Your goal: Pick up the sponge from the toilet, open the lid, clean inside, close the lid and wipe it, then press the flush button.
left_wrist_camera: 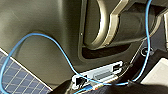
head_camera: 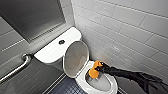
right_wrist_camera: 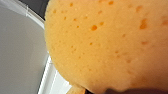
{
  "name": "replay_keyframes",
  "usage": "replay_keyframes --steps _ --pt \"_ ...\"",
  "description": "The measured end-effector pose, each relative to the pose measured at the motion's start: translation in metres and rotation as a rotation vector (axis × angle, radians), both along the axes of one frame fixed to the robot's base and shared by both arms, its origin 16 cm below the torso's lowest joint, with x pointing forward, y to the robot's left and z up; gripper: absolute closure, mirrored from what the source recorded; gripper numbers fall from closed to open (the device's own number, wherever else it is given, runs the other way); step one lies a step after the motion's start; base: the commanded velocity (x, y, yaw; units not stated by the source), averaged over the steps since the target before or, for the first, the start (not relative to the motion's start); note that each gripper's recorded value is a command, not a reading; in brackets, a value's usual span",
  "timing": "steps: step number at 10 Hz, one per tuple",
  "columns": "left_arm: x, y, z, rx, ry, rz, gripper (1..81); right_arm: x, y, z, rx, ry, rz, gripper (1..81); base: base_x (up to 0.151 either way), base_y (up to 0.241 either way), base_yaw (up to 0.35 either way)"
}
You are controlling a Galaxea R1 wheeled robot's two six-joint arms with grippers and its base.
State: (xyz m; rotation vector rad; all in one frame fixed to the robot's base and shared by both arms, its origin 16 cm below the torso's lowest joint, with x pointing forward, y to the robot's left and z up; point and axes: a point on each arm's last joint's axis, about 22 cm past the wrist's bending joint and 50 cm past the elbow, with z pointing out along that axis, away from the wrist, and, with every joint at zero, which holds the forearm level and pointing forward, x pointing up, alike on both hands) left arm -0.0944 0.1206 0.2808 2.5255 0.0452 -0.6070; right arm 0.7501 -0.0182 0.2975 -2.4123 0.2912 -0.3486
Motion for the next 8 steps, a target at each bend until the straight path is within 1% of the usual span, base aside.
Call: replay_keyframes --steps 1,3,4,6,7,8 --pt "0.001 0.0 -0.001 0.001 -0.003 0.002 1.0 -0.005 0.0 -0.004 0.018 0.02 -0.034 81.1 0.0 0.0 0.0" --pt "0.002 -0.005 0.0 -0.003 -0.002 0.008 1.0 -0.005 -0.021 -0.009 0.003 0.025 -0.051 81.1 0.0 0.0 0.0" --pt "0.002 -0.008 0.0 -0.006 -0.002 0.009 1.0 -0.006 -0.03 -0.006 0.013 0.026 -0.054 81.1 0.0 0.0 0.0" --pt "0.002 -0.008 0.0 -0.007 -0.003 0.01 1.0 -0.016 -0.043 0.003 0.055 0.046 -0.06 81.1 0.0 0.0 0.0" --pt "0.002 -0.009 0.0 -0.007 -0.003 0.009 1.0 -0.027 -0.053 0.002 0.068 0.064 -0.068 81.1 0.0 0.0 0.0" --pt "0.002 -0.009 0.0 -0.007 -0.003 0.009 1.0 -0.046 -0.07 -0.004 0.068 0.094 -0.075 81.1 0.0 0.0 0.0"
